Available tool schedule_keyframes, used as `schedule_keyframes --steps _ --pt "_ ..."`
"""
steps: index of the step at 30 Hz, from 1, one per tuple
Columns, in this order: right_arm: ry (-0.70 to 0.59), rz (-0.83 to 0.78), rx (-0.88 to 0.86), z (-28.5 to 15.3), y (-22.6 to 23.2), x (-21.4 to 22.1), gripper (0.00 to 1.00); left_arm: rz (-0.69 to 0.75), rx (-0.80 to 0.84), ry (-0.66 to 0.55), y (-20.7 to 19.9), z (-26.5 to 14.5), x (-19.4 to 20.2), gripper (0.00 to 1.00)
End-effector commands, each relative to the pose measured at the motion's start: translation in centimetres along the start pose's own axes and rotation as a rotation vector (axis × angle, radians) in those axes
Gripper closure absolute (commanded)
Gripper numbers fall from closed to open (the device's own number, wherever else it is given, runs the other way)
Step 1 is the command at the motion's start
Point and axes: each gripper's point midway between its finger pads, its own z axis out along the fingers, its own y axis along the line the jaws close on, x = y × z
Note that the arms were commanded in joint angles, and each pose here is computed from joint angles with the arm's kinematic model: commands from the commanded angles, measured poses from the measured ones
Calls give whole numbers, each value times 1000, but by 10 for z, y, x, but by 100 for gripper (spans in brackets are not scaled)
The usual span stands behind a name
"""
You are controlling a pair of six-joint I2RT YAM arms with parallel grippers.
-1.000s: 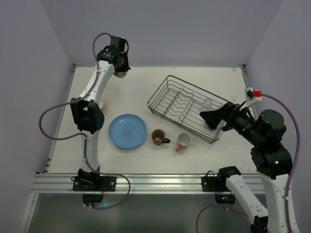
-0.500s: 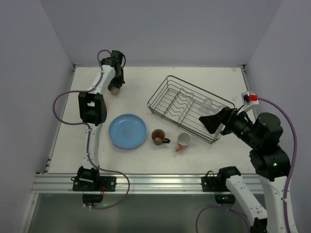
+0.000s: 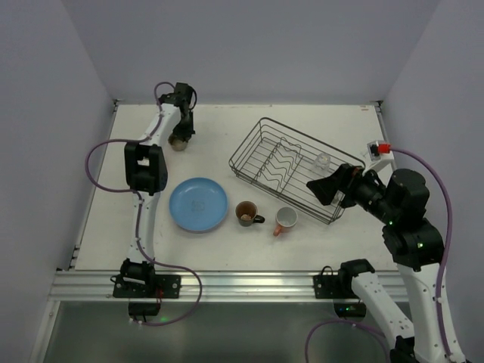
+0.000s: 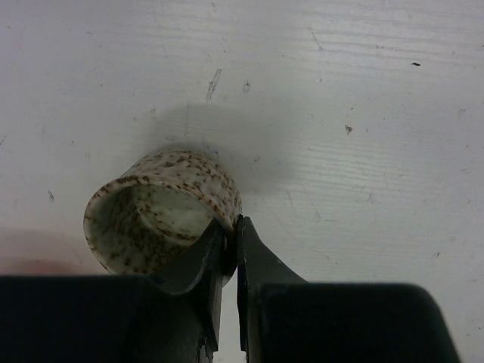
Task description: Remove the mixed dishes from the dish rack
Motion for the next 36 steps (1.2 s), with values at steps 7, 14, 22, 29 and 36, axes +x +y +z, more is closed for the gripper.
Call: schedule_keyframes --steps 7,14,22,29,36 --pt "-2 -17 53 10 -15 -1 1 52 43 -12 -7 -11 -2 71" --pt "41 8 141 27 -38 4 1 40 161 -122 -30 -71 -29 32" --pt "94 11 425 55 -103 7 1 23 356 -314 -57 -187 -46 0" --pt "272 12 672 91 -171 32 1 36 510 -613 -81 -337 -1 0" --pt "417 26 801 106 -223 45 1 143 697 -592 -100 -334 101 0"
